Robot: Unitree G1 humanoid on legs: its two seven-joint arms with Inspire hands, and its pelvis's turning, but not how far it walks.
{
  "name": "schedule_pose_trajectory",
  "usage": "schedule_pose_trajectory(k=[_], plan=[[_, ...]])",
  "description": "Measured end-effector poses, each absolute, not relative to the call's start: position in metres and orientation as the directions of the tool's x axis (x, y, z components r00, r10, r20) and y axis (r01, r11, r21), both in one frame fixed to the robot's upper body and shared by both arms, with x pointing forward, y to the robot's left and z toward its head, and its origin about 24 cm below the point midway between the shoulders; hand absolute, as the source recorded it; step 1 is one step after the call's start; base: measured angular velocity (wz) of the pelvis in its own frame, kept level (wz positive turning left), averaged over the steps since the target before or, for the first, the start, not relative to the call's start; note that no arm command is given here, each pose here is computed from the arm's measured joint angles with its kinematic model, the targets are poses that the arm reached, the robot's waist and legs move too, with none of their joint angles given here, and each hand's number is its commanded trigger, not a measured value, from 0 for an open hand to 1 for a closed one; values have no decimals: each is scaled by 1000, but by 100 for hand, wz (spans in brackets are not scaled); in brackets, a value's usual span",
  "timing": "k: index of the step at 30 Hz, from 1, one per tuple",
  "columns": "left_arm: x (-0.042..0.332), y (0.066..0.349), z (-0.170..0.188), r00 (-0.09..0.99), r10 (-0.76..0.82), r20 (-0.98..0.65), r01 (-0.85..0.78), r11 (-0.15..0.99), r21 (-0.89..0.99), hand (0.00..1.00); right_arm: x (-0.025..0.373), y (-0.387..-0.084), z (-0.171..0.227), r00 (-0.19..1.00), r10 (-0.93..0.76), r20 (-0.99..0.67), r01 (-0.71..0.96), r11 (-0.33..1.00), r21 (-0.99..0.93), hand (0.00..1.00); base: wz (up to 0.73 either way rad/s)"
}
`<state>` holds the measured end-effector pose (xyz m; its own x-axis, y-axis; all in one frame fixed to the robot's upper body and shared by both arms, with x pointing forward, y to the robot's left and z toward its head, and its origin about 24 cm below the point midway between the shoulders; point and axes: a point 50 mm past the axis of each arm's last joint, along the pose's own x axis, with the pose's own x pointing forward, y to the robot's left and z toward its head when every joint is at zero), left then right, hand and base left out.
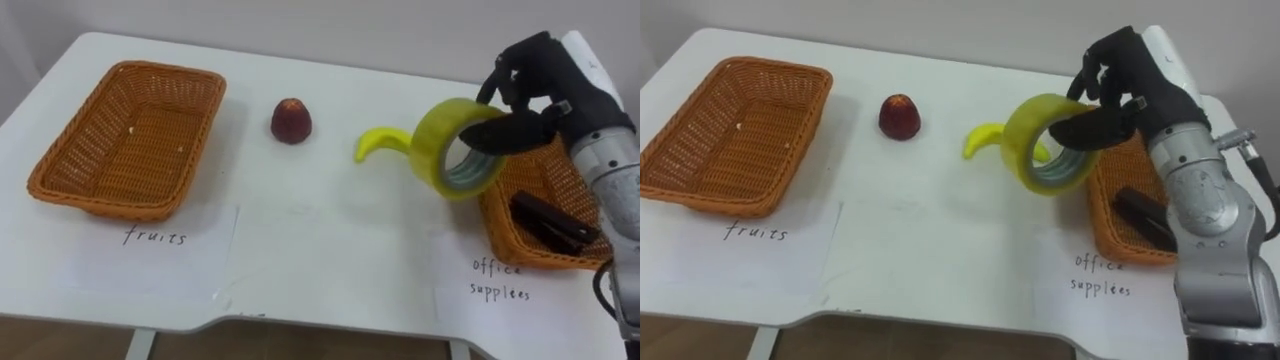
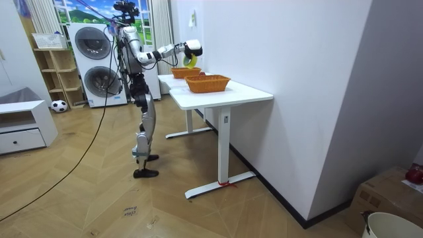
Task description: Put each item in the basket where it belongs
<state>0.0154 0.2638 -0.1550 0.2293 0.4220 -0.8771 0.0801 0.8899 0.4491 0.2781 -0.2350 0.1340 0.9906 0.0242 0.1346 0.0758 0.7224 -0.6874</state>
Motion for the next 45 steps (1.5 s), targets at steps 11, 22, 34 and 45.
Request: schedule_pose_trajectory(k=[11, 22, 34, 45], plan=[[7, 267, -154, 200, 451, -870, 42, 883, 468, 0, 273, -249, 131, 979, -89, 183, 190, 726, -661, 100, 0], [6, 267, -154, 190, 456, -870, 44, 881, 471, 0, 266, -256, 123, 977, -136, 167, 213, 719, -662, 100, -3], [6, 268, -153, 195, 458, -868, 41, 880, 473, 0, 265, -282, 103, 966, -243, 84, 238, 720, -651, 100, 0], [9, 269, -153, 207, 459, -864, 35, 879, 476, 0, 265, -290, 91, 959, -280, 39, 242, 739, -629, 100, 0]])
